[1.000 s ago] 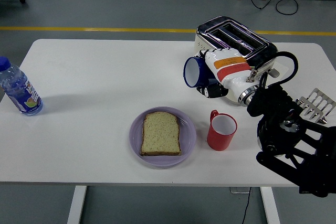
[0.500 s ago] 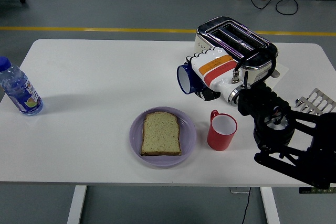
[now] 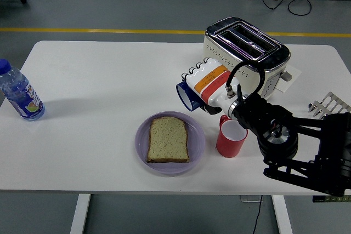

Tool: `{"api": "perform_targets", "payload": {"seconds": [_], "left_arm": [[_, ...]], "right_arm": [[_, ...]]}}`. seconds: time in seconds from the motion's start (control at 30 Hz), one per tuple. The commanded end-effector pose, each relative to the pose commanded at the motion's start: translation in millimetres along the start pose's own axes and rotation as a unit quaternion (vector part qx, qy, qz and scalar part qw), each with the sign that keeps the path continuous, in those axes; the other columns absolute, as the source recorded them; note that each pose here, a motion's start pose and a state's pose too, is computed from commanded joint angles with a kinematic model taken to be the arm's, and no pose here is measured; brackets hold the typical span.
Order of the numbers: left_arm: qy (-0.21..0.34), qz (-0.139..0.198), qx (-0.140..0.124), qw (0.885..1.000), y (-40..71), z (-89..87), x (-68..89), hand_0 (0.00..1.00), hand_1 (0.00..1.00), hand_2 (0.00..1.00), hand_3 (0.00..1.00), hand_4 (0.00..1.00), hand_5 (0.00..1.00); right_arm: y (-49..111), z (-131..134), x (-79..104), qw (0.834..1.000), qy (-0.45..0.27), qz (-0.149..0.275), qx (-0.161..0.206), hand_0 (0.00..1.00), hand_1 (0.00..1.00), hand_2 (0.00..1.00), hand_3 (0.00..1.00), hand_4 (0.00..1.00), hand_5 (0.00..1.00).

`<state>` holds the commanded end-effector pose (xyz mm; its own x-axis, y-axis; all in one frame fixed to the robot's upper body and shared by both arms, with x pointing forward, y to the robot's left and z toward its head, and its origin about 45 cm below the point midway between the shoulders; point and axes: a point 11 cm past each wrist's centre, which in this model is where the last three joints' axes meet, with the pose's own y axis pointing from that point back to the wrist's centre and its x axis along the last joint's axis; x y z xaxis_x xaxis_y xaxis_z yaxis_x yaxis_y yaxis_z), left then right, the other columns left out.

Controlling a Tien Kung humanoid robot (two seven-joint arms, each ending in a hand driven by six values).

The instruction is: Pick up the cup,pour liquid into bread,place the cup on the desk

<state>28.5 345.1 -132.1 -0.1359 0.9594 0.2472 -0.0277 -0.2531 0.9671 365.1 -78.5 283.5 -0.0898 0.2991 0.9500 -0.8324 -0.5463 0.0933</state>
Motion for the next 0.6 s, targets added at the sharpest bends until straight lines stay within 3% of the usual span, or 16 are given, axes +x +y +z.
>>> {"api": "perform_targets", "payload": {"seconds": [0.4,0.6], "left_arm": [[0.001,0.0,0.0,1.0,0.0,0.2,0.7,0.633,0.641,0.651,0.504,0.239,0.861],[0.0,0.0,0.002,1.0,-0.1,-2.0,0.3,0.633,0.641,0.651,0.504,0.239,0.861]], "right_arm": [[-1.4,0.5,4.5,1.0,0.02,-0.001,-0.002,0.54,0.458,0.571,0.583,0.594,0.002],[-0.5,1.4,0.4,1.0,-0.01,-0.002,-0.003,0.539,0.458,0.572,0.583,0.59,0.002]]}}
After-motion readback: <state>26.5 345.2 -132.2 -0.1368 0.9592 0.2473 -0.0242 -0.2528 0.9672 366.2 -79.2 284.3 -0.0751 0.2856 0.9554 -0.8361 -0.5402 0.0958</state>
